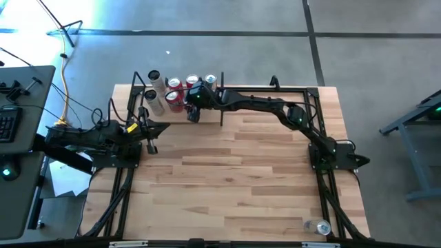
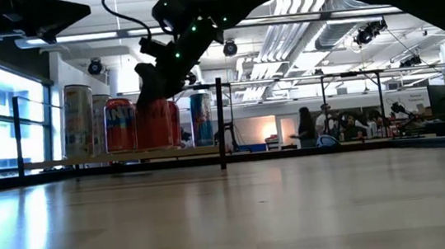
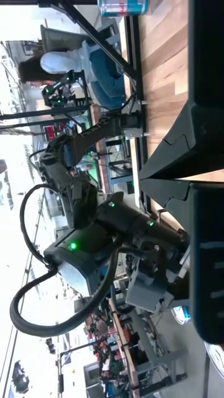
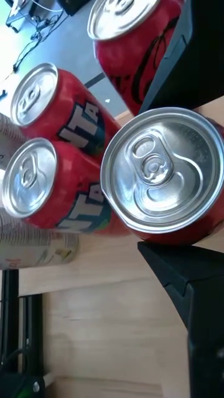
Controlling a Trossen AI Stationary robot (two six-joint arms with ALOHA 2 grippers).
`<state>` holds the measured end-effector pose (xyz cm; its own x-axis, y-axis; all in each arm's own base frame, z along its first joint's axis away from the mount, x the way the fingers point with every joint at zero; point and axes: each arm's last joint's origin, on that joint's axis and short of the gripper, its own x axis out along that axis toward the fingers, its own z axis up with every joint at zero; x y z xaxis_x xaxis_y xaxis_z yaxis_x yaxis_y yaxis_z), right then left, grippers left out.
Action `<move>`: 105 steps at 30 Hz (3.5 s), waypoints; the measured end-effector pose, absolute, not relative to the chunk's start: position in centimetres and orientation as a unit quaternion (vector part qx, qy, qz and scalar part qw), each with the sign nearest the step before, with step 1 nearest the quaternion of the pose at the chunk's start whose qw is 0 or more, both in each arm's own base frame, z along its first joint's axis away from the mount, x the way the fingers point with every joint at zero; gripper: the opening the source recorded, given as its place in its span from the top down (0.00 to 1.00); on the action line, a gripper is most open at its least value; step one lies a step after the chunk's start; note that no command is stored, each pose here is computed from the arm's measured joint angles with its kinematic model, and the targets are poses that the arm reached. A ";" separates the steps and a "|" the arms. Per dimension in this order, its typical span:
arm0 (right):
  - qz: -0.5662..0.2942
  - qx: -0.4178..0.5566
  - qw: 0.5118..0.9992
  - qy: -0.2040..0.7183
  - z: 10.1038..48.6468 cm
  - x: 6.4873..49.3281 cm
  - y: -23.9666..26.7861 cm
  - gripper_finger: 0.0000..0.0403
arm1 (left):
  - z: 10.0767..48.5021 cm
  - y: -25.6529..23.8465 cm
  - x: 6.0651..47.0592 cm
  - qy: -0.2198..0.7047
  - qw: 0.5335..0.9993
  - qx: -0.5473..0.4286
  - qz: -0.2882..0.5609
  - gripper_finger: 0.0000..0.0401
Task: Place canned beverage on shelf
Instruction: Put the red soda can aligned with the other red soda can on the shelf, then put the blue soda can aligned with the other blue soda can on the shelf
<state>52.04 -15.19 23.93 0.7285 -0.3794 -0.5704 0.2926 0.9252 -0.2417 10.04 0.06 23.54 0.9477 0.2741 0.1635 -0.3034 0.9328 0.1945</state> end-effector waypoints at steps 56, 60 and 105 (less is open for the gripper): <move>-0.216 -0.184 0.908 0.307 26.6 52.1 -13.1 0.16 | 23.3 0.1 10.1 -0.056 0.981 0.112 0.146 1.00; -0.219 -0.193 0.896 0.334 27.7 51.4 -11.8 0.17 | 23.3 0.1 10.1 -0.054 0.981 0.113 0.146 1.00; -0.310 0.300 0.641 0.635 30.8 23.2 24.0 1.00 | 22.6 0.1 10.2 -0.016 0.981 0.134 0.142 1.00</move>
